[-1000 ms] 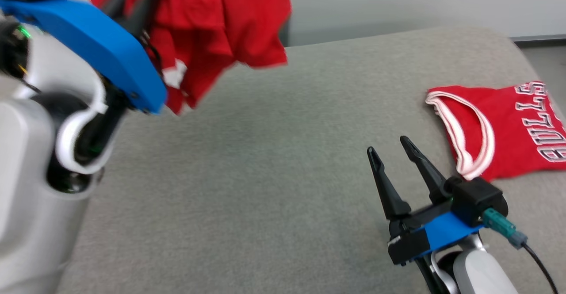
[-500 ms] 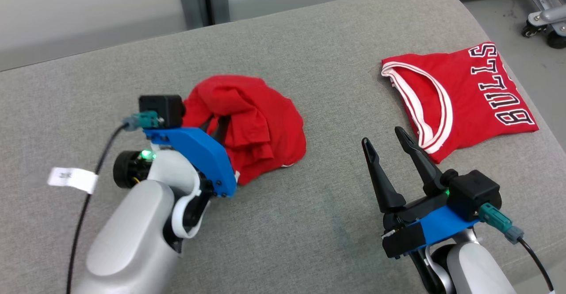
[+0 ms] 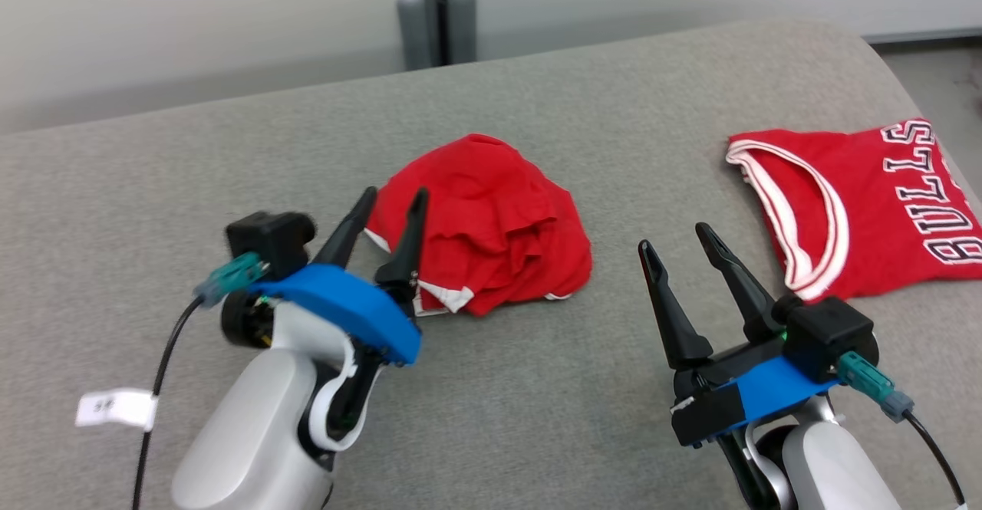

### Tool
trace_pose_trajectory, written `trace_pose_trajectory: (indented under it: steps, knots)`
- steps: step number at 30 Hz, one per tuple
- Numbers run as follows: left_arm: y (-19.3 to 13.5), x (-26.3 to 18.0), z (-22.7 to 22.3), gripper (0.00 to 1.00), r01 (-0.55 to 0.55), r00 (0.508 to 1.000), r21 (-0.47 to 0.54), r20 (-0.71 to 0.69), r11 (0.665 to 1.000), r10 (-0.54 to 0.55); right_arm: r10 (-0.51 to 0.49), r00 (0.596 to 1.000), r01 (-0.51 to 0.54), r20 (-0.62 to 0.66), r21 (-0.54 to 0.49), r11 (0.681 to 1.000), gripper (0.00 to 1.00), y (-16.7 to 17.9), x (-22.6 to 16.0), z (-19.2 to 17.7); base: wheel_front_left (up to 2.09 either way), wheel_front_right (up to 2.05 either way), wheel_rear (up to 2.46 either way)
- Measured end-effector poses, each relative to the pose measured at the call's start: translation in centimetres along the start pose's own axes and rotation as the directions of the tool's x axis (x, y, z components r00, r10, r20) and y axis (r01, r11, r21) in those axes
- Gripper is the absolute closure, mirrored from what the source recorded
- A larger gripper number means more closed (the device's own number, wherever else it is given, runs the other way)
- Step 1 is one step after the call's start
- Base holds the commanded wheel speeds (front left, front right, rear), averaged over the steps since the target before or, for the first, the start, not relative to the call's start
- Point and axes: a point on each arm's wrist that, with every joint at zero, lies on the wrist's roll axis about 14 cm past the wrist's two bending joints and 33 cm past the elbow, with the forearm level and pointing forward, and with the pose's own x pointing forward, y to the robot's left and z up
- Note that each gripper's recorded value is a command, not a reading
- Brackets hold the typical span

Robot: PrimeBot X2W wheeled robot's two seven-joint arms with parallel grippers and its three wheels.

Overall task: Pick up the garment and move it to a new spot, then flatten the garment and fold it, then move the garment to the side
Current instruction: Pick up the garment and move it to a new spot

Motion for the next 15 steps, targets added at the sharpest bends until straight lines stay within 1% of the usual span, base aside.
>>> trace_pose_trajectory:
  steps: [3, 7, 11, 15]
  knots:
    - [1.9, -2.4, 2.0, 0.00, -0.062, 0.992, 0.004, 0.113, 0.998, 0.061, 0.022, 1.000, -0.022, 0.002, 0.006, 1.000, 0.00, 0.8, 0.1, 0.2, 0.00, 0.00, 0.00]
    - [4.4, -6.0, 4.0, 0.00, -0.163, 0.957, 0.011, 0.245, 0.987, 0.155, 0.040, 0.999, -0.040, -0.005, 0.012, 0.999, 0.00, 1.5, -0.2, 0.1, 0.00, 0.00, 0.00]
    - [6.8, -9.5, 5.4, 0.00, -0.271, 0.910, 0.041, 0.336, 0.962, 0.242, 0.039, 0.999, -0.039, -0.012, 0.018, 0.999, 0.00, 1.7, -0.6, 0.0, 0.00, 0.00, 0.00]
    - [8.3, -12.4, 5.9, 0.00, -0.353, 0.873, 0.071, 0.383, 0.933, 0.301, 0.001, 1.000, -0.001, -0.028, 0.024, 1.000, 0.00, 0.5, -1.3, -0.5, 0.00, 0.00, 0.00]
